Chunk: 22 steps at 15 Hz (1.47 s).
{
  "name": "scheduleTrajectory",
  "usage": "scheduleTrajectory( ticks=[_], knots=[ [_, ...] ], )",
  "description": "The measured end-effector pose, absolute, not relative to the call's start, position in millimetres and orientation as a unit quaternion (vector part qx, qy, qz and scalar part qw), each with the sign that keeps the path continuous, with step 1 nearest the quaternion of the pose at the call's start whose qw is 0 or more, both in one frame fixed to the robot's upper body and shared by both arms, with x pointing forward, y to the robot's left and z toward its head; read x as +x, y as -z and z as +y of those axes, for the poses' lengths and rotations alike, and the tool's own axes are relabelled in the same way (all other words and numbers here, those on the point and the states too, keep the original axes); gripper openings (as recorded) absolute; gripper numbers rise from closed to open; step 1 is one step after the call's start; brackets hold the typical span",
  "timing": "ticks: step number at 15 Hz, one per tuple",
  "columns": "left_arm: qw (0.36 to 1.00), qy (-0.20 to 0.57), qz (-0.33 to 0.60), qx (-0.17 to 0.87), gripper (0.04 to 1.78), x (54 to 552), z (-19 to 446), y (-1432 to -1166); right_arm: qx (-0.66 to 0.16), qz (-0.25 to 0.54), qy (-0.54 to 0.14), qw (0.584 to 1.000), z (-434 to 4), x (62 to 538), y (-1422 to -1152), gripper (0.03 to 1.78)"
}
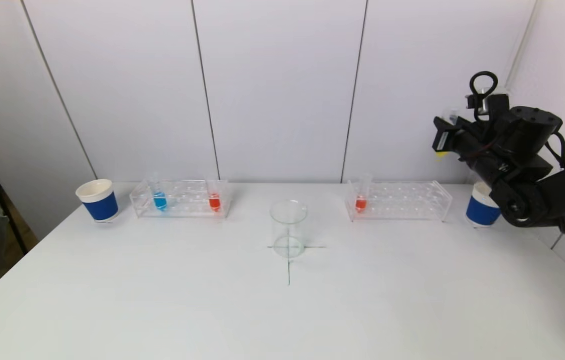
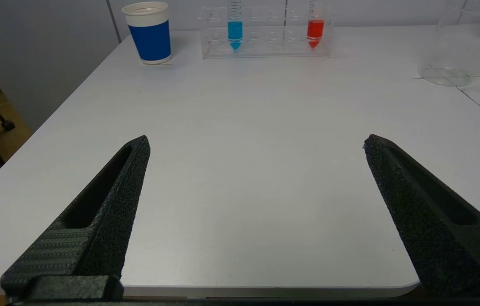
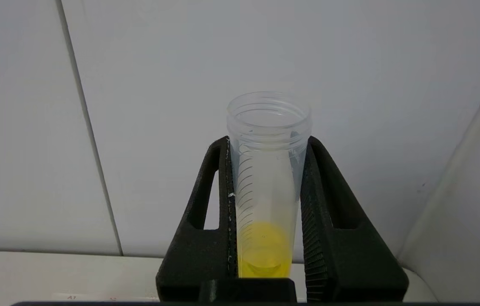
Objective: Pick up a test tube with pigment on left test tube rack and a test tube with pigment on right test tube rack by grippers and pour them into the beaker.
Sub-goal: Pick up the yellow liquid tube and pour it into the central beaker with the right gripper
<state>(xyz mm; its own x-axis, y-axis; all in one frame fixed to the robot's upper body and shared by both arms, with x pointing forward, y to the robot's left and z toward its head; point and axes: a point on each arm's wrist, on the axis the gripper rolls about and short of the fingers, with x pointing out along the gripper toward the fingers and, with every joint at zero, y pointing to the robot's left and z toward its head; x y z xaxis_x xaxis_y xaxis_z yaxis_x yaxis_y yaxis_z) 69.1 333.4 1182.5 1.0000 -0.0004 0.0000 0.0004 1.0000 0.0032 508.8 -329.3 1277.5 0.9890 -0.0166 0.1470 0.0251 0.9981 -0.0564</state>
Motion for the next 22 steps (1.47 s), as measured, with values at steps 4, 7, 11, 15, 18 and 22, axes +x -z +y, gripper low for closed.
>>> scheduleTrajectory(
  ticks=[4,7,11,15,18,22],
  knots=[
    [1.000,0.000,0.000,0.002,1.76,69,333,-1182,-0.048,-0.079,-0.008,0.996,-321,493,-1311,0.48],
    [1.000,0.000,0.000,0.002,1.76,69,333,-1182,-0.067,-0.092,-0.030,0.993,-305,481,-1333,0.48],
    [1.000,0.000,0.000,0.002,1.76,69,333,-1182,-0.070,-0.086,-0.080,0.991,-273,461,-1352,0.48],
    [1.000,0.000,0.000,0.002,1.76,69,333,-1182,-0.069,-0.068,-0.130,0.987,-241,442,-1363,0.48],
    [1.000,0.000,0.000,0.001,1.76,69,333,-1182,-0.083,-0.076,-0.154,0.982,-224,433,-1370,0.48],
    [1.000,0.000,0.000,0.002,1.76,69,333,-1182,-0.130,-0.094,-0.174,0.972,-207,428,-1371,0.48]
  ],
)
